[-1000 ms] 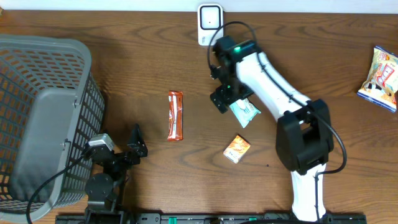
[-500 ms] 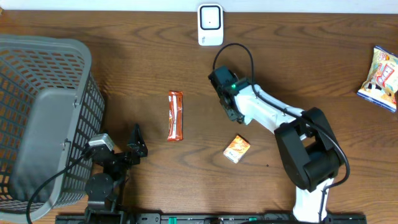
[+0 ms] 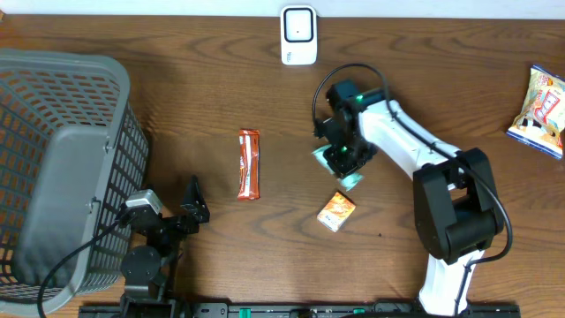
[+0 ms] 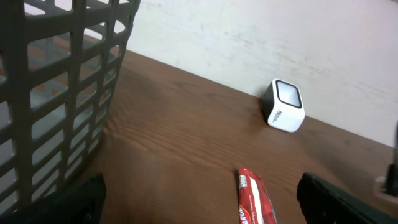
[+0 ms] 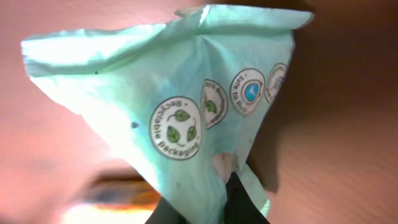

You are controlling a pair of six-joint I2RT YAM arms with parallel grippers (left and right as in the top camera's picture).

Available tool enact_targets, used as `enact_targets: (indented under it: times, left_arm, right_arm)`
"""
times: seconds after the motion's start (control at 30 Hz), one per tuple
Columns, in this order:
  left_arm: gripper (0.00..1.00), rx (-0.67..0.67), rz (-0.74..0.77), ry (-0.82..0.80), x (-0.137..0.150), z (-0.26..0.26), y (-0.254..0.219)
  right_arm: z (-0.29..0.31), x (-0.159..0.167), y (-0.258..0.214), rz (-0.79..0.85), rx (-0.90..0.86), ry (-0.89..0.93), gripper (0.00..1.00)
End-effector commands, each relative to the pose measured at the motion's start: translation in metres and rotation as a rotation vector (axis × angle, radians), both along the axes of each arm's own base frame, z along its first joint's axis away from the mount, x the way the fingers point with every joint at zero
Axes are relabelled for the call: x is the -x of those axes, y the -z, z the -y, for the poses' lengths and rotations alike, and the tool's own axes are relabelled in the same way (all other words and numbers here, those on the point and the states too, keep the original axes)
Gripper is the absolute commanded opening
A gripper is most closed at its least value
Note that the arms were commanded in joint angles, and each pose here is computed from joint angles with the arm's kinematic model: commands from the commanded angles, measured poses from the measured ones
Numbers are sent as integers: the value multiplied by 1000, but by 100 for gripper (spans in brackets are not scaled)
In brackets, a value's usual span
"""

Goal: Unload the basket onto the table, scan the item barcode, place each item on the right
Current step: 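Lift the wipes packet with the right gripper, then hold the wipes packet up against the white scanner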

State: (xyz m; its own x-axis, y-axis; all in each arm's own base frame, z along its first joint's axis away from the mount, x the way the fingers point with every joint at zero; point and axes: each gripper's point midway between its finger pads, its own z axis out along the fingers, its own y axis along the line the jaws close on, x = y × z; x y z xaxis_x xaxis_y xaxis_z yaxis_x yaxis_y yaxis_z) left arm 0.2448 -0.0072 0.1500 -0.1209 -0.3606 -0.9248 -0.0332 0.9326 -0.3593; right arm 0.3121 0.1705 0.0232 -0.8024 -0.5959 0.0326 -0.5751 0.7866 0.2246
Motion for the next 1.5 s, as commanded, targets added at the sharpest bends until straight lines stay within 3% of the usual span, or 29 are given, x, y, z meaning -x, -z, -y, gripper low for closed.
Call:
enact_targets:
  times: [0.0,0.1,0.17,0.33,0.63,0.97,1.13,1.23,1.33,1.47]
  left_arm:
    - [98,-3,-52,-14,1,-3,18]
    - [98,-3,-52,-15,1,-3,18]
    - [98,-3,-52,-15,1,-3,18]
    - [98,-3,-52,-14,1,-3,18]
    - [98,-3,-52,-15,1,-3,18]
    - [98,-3,-52,-14,1,-3,18]
    - [98,-3,-52,-14,1,-3,18]
    - [98,-3,-52,-14,1,-3,18]
    - [98,-3,-52,-15,1,-3,18]
    - [98,-3,-52,-14,1,-3,18]
  right_arm:
    - [-67,21,-63,-148,-631,-109,1]
    - [-68,36,-104,-167,-933,-184,1]
    - [-64,50,-117,-116,-1025,-313,1]
    - [-67,66,-145,-68,-1178,-399,1]
    - [-67,71,-148,130,-1262,-633,1]
    - [-64,73,-141,135,-1232,-689,1]
    - [-61,44,-127,109,-1065,-626,1]
    - [-56,-17,-93,144,-731,-432,1]
    - [-34,-82,-66,296,-390,-222,1]
    - [-7,-137,-60,507,-106,-85,1]
